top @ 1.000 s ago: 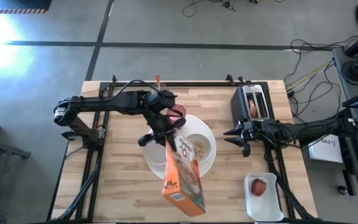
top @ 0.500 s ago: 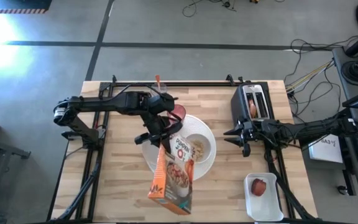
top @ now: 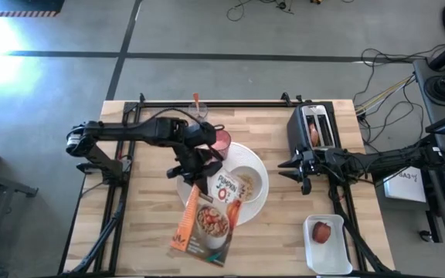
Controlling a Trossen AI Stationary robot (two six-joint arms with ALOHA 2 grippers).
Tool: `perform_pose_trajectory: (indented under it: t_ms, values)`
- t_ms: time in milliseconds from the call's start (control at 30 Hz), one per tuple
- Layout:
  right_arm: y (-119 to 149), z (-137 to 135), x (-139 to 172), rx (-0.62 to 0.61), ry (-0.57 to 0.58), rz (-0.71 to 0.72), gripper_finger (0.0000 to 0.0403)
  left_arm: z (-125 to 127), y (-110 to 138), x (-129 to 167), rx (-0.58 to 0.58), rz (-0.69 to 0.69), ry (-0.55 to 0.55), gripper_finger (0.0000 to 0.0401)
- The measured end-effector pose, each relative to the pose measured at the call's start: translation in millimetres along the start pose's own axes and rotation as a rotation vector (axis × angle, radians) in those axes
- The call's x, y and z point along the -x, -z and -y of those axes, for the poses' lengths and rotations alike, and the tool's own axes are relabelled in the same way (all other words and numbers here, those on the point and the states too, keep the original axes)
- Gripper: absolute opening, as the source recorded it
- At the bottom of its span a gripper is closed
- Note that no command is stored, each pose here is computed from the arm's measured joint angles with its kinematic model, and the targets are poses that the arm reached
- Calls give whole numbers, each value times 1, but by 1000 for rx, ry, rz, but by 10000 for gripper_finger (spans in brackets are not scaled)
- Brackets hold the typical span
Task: Arrange a breakfast setting
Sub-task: Pour the white cereal from the orange cereal box into the white bowl
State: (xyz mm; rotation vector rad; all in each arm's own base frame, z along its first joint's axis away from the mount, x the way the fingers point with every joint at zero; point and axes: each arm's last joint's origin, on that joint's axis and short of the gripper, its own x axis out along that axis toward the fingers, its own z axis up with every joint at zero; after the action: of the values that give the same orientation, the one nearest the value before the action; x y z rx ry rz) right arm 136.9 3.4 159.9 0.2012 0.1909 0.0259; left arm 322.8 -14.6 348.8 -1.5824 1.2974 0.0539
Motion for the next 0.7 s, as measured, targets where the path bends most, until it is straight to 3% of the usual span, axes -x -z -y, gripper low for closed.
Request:
perform_pose_trajectory:
  t_ms: [433, 700]
  values:
    - [0, 0, 0, 0, 0, 0, 121, -4, 28, -12, -334, 97, -114, 0]
    - [0, 0, 0, 0, 0, 0, 121, -12, 68, -14, -598, 320, -285, 0]
